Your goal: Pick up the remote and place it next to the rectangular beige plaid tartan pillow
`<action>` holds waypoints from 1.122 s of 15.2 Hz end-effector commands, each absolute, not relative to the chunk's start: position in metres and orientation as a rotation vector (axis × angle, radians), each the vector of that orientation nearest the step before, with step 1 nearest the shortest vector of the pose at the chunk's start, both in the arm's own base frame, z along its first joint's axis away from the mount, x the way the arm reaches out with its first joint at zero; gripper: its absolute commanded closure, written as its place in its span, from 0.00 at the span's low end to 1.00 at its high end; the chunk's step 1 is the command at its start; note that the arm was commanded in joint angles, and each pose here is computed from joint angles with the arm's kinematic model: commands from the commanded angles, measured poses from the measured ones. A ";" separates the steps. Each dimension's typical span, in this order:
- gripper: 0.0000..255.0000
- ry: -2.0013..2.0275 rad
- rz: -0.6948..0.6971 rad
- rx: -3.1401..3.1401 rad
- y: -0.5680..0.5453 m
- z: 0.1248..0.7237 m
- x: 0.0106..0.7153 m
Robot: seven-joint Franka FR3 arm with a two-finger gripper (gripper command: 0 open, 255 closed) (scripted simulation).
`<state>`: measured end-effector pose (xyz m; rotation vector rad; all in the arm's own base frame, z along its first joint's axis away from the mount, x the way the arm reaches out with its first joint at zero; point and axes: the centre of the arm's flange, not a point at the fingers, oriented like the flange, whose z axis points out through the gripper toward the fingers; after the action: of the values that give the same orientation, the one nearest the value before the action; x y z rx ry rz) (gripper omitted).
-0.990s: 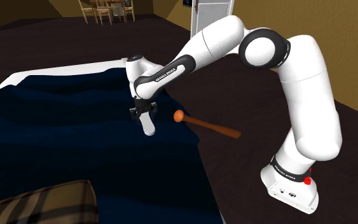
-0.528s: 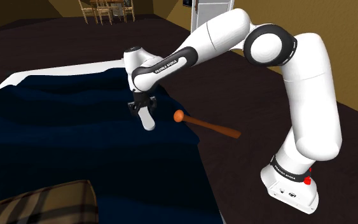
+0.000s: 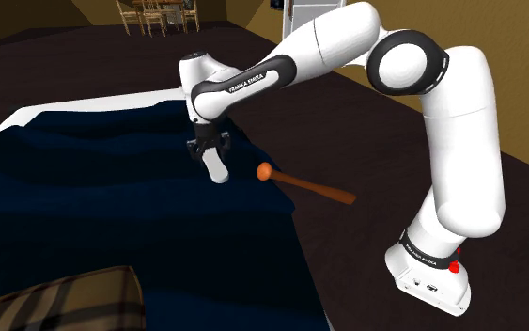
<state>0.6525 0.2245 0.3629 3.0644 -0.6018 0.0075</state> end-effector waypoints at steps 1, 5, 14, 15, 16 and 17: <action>1.00 -0.602 0.007 3.064 0.225 0.375 0.652; 1.00 -0.602 0.007 3.064 0.225 0.396 0.652; 1.00 -0.602 0.007 3.064 0.225 0.443 0.652; 1.00 -0.602 0.007 3.064 0.225 0.449 0.652; 1.00 -0.602 0.007 3.064 0.225 0.454 0.652; 1.00 -0.602 0.007 3.064 0.225 0.459 0.652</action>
<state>0.6525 0.2248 0.4528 3.0645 -0.6016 0.0074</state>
